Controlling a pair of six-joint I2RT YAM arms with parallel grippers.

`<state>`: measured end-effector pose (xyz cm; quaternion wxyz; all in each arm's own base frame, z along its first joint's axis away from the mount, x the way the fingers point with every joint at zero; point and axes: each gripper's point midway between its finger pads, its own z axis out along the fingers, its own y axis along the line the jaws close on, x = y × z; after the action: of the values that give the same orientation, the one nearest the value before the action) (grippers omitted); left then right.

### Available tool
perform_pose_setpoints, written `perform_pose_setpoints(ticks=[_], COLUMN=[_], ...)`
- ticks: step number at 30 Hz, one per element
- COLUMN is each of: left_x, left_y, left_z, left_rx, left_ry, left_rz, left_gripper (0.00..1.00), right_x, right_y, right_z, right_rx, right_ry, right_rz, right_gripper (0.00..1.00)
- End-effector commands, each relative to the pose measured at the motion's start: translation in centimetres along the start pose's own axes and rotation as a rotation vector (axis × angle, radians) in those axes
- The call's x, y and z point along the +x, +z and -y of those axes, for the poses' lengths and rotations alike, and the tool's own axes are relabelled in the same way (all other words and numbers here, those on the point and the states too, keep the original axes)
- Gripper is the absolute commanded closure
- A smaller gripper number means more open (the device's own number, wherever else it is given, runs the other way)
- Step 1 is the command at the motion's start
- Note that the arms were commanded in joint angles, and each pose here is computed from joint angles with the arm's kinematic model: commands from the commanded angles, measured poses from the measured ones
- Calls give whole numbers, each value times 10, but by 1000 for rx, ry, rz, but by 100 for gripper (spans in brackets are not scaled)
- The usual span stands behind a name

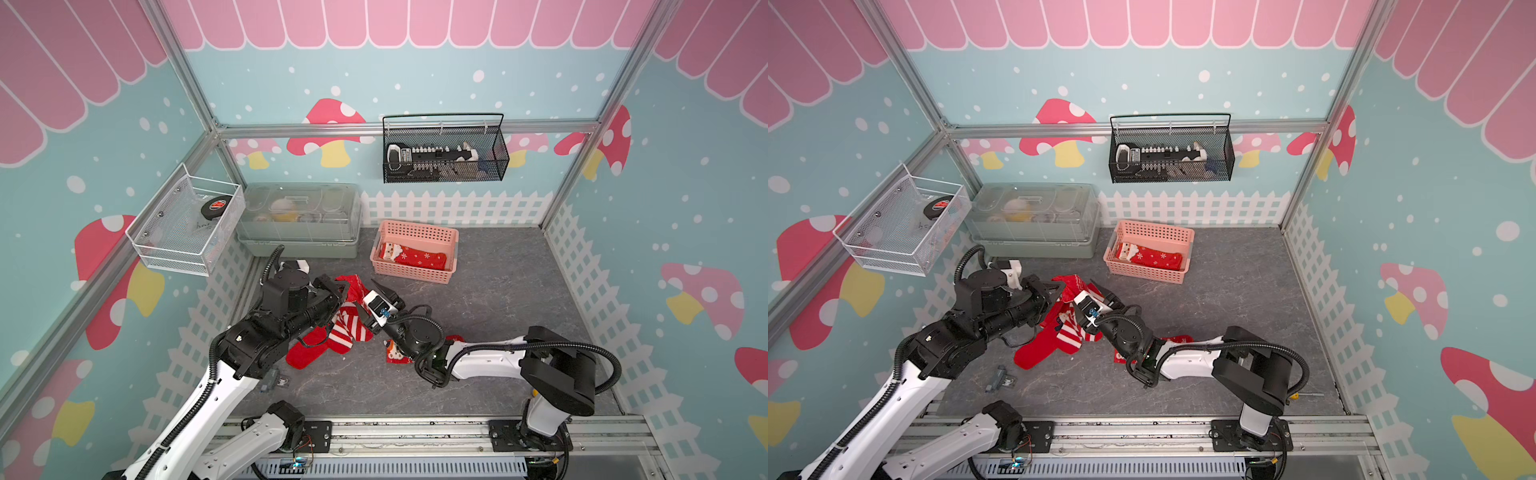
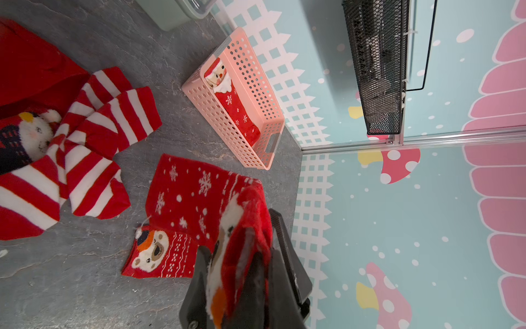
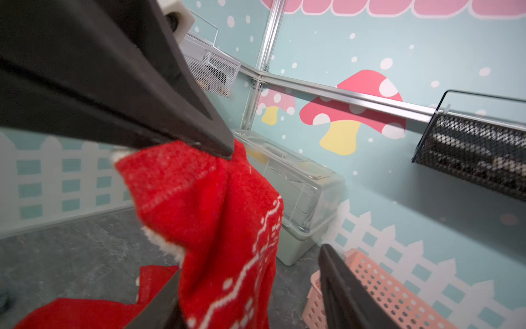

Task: Place the socks together as a pair
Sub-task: Flatten out the sock at the center of the board.

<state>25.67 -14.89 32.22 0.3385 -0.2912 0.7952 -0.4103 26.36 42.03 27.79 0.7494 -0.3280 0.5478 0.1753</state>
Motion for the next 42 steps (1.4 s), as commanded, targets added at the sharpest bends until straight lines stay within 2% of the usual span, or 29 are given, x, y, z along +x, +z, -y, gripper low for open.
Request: perform_pose_setpoints(ticks=[1, 6, 8, 12, 16, 22, 24, 27, 31, 36, 42], left_x=[0, -8, -9, -14, -27, -23, -5, 18, 45, 91, 146], left_y=[1, 1, 1, 2, -13, -37, -39, -38, -30, -15, 17], left_z=[2, 6, 11, 16, 28, 38, 43, 46, 42, 36, 18], left_rx=[5, -1, 5, 3, 22, 98, 185, 285, 335, 333, 323], left_ry=[-28, -11, 6, 79, 285, 663, 799, 919, 1073, 1444, 1928], left_rz=[4, 45, 42, 59, 130, 155, 106, 28, -52, -91, -183], left_gripper=[100, 95, 86, 58, 47, 41, 40, 40, 42, 40, 30], right_x=[-9, -8, -7, -3, 2, 19, 21, 22, 31, 50, 83], right_y=[0, -5, -10, -25, -45, -72, -80, -94, -111, -123, -133], right_z=[-8, -15, -11, -2, 7, 17, 24, 36, 57, 70, 79], right_rx=[-31, -92, -85, -78, -85, -153, -154, -159, -130, -134, -123], right_ry=[-21, -7, 27, 99, 151, 188, 213, 285, 343, 352, 284], right_rz=[28, -17, -45, -99, -180, -373, -409, -449, -506, -553, -600], right_gripper=[57, 85, 98, 100, 100, 100, 100, 100, 100, 100, 100])
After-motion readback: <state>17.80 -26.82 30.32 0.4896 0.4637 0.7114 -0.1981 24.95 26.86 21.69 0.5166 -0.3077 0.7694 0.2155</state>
